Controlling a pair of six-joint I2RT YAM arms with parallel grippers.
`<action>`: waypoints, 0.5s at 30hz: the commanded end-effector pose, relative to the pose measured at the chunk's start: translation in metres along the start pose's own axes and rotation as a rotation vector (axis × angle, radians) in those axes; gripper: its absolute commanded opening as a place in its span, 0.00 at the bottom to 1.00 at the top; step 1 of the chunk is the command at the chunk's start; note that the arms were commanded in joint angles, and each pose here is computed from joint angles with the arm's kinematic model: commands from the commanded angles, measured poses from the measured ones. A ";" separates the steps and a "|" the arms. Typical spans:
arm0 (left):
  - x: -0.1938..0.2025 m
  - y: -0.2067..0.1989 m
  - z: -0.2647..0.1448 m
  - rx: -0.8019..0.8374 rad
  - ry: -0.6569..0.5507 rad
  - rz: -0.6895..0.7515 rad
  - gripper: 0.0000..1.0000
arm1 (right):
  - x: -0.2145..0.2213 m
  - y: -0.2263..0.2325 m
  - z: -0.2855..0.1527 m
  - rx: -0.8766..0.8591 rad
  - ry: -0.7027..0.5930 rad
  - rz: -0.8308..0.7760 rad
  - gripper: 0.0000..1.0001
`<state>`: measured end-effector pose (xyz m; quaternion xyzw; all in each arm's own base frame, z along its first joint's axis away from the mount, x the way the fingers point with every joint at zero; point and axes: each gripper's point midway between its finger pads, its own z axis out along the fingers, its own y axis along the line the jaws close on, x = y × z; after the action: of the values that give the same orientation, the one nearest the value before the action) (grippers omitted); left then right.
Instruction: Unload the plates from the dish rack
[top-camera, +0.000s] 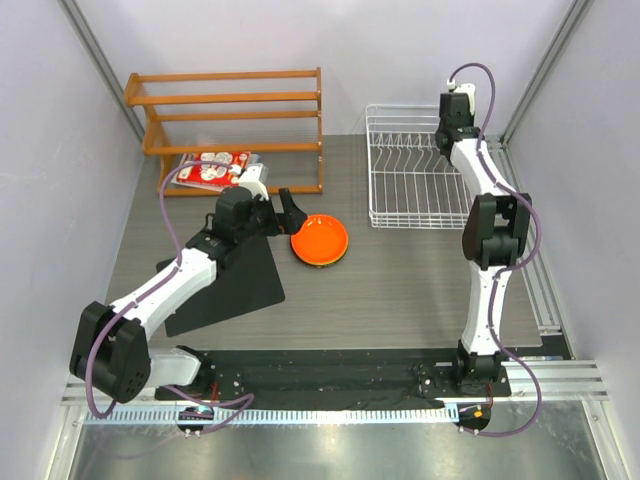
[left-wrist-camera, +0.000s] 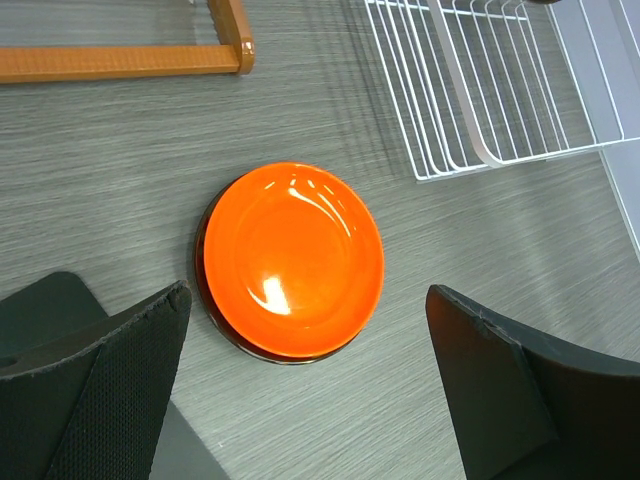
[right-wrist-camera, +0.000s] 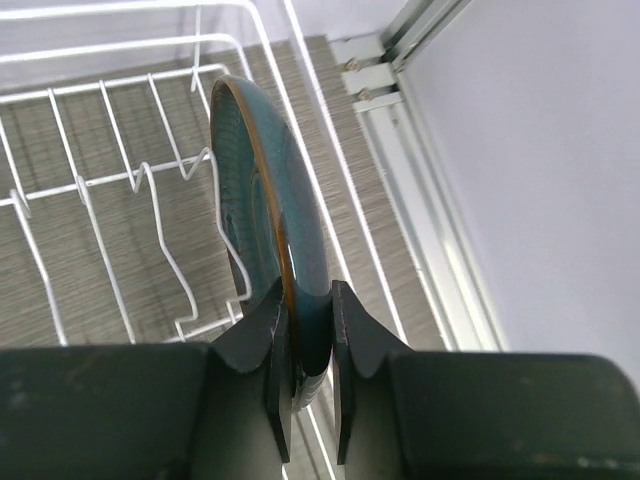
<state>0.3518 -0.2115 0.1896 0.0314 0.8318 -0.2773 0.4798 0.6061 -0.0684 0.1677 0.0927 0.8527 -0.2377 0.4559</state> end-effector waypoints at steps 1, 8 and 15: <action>-0.020 -0.010 -0.005 0.023 -0.049 0.005 0.99 | -0.088 -0.042 -0.060 0.078 -0.226 0.116 0.01; -0.020 -0.012 -0.007 0.031 -0.055 -0.008 1.00 | -0.093 -0.051 -0.089 0.070 -0.244 0.142 0.01; -0.020 -0.017 -0.007 0.055 -0.058 -0.026 1.00 | -0.091 -0.033 -0.148 -0.101 -0.258 0.217 0.01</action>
<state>0.3514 -0.2121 0.1905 0.0264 0.8314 -0.2811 0.4785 0.5611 -0.0502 0.2435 0.1089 0.8247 -0.2258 0.5069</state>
